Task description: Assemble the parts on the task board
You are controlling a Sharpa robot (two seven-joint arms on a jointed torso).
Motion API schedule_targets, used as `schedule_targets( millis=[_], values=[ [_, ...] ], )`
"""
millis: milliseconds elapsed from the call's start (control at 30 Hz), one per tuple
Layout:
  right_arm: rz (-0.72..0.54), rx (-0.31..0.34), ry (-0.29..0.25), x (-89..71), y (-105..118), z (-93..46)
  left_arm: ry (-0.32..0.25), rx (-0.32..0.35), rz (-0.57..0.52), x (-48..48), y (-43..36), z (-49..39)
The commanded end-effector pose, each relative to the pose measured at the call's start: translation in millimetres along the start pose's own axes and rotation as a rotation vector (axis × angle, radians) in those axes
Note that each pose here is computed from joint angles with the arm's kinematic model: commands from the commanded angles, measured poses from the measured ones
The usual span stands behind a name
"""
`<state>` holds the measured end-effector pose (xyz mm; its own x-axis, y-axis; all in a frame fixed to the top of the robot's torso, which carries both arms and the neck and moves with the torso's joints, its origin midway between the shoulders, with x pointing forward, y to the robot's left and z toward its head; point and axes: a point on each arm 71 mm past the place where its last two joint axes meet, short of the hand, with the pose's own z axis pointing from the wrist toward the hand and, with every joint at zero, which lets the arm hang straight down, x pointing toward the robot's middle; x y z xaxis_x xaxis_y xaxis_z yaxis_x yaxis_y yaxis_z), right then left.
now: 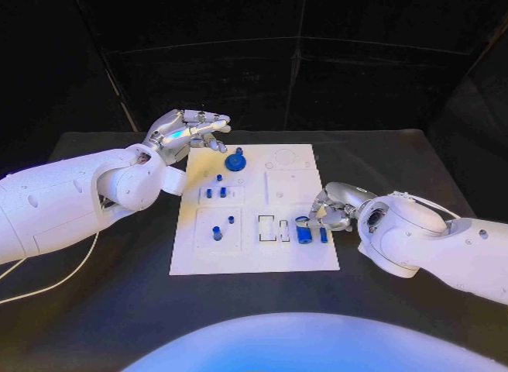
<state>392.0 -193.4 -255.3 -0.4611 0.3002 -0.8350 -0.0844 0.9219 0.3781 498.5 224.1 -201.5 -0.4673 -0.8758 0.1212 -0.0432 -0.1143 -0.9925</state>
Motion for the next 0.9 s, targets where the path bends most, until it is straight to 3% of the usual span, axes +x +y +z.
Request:
schedule_targets(
  millis=[33, 700, 900],
  values=[
    [-0.03, 0.0, 0.034, 5.6, 2, 0.0, 0.015, 0.004, -0.008, 1.9, -1.0, 0.5],
    [-0.069, 0.019, 0.109, 23.7, 1, 13.3, 0.019, 0.0, -0.01, 2.1, -0.6, 0.4],
    [-0.058, 0.017, 0.09, 25.1, 3, 13.5, 0.019, -0.001, -0.01, 1.8, -0.4, 0.2]
  ],
)
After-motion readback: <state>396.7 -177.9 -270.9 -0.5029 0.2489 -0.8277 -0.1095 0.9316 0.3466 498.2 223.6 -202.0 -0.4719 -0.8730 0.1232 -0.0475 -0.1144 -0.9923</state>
